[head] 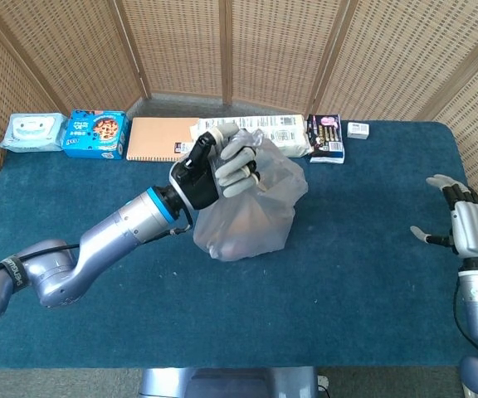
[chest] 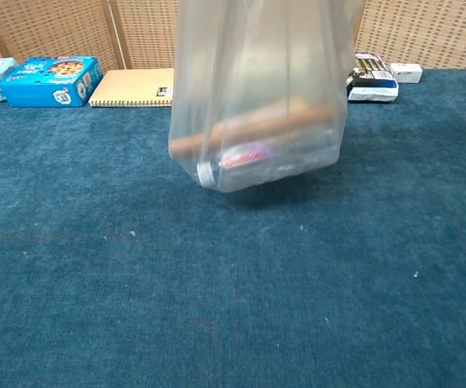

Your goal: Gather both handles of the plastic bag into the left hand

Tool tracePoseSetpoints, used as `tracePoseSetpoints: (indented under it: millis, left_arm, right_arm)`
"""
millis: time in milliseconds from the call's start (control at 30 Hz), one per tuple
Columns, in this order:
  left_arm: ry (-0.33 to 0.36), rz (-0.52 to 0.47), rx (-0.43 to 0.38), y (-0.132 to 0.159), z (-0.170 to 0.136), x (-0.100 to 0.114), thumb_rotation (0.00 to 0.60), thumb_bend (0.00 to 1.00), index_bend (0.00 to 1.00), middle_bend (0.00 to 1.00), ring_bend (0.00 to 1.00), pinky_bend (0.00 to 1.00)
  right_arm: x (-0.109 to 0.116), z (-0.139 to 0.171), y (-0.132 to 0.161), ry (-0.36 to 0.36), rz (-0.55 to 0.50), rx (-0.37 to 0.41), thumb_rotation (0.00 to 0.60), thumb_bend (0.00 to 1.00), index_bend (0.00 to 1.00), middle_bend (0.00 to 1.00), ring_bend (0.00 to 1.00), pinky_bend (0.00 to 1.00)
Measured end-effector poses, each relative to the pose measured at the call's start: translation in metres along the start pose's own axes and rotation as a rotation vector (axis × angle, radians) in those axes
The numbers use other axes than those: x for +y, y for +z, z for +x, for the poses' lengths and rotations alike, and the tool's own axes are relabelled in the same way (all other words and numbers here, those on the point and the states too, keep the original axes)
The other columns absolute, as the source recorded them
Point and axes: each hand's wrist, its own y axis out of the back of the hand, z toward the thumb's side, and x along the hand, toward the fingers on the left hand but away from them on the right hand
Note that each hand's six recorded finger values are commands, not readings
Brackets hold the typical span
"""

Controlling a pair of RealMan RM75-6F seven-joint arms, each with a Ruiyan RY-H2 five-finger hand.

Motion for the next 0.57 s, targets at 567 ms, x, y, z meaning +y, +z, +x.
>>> tracePoseSetpoints:
  millis: [567]
  left_arm:
    - [-0.003, 0.037, -0.061, 0.035, 0.012, -0.033, 0.237, 0.61, 0.80, 0.90, 0.94, 0.90]
  right_arm:
    - [0.001, 0.010, -0.010, 0.001, -0.002, -0.023, 0.600, 0.12, 0.21, 0.19, 0.18, 0.13]
